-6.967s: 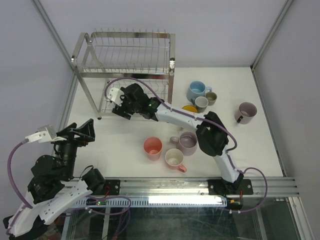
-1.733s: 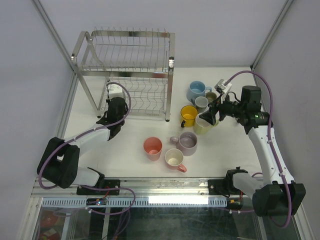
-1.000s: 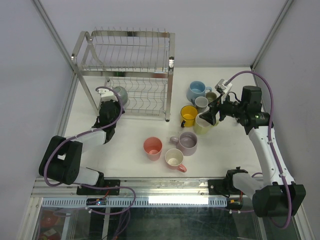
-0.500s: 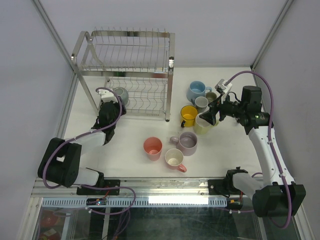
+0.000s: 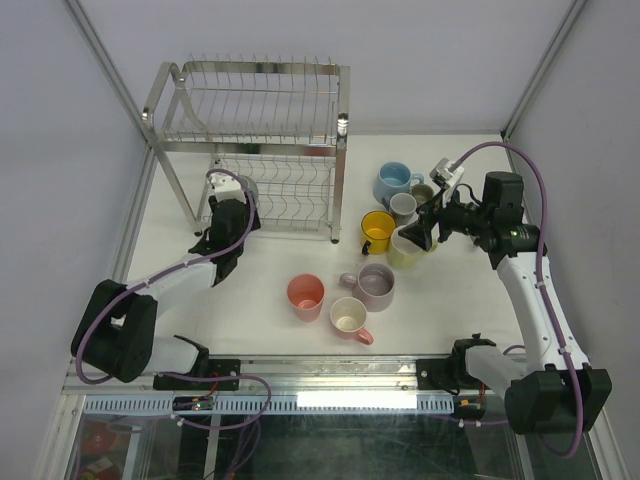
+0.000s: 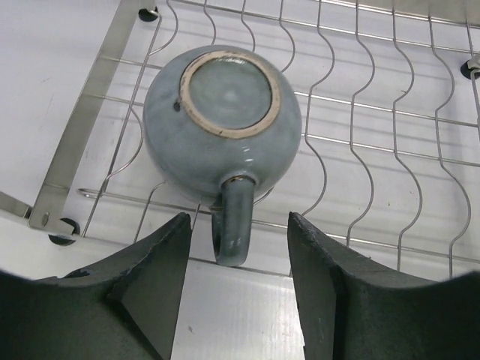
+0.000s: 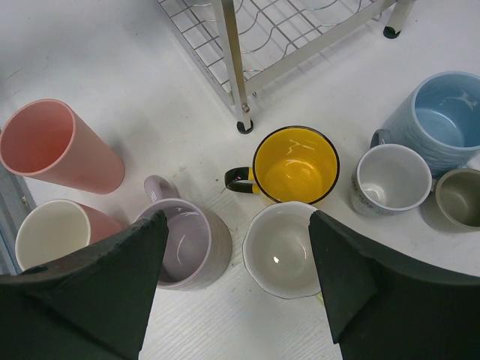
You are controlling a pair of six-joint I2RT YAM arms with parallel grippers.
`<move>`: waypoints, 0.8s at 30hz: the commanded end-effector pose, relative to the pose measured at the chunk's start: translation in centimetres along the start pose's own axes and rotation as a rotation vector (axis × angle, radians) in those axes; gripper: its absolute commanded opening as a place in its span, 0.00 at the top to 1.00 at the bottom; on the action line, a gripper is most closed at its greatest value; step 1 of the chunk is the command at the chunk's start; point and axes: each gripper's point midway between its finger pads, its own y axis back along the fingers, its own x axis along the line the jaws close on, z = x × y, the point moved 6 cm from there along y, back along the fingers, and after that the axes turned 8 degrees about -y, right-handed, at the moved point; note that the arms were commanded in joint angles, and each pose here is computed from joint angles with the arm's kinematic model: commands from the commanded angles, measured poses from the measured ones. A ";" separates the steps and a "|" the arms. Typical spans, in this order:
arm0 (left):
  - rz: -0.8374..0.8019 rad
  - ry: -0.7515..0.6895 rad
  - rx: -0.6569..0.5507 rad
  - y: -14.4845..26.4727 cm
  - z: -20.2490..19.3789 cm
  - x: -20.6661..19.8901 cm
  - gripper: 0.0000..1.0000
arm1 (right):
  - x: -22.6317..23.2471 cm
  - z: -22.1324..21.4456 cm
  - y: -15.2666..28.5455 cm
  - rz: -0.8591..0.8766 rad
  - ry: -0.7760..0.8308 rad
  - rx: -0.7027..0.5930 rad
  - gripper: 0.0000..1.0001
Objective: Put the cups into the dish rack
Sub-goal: Turn the cup upside down in the dish rack.
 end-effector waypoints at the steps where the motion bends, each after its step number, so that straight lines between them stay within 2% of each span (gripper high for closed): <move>1: 0.095 -0.050 -0.041 -1.0 2.0 -0.1 0.46 | 0.3 1.2 0.5 0.009 0.052 -0.055 0.21; 6: 0.129 -0.083 -0.013 -2.6 1.5 -0.5 0.48 | 0.3 1.2 0.6 0.008 0.052 -0.056 0.21; 15: 0.155 -0.104 0.032 -3.6 0.0 -0.6 0.61 | 0.3 1.2 0.6 0.011 0.052 -0.055 0.21; 17: 0.152 -0.112 0.035 -3.9 -0.1 -0.8 0.66 | 0.4 1.2 0.6 0.013 0.052 -0.056 0.21; 24: 0.122 -0.102 -0.024 -3.8 1.3 -1.1 0.94 | 0.4 1.2 0.6 0.011 0.052 -0.055 0.21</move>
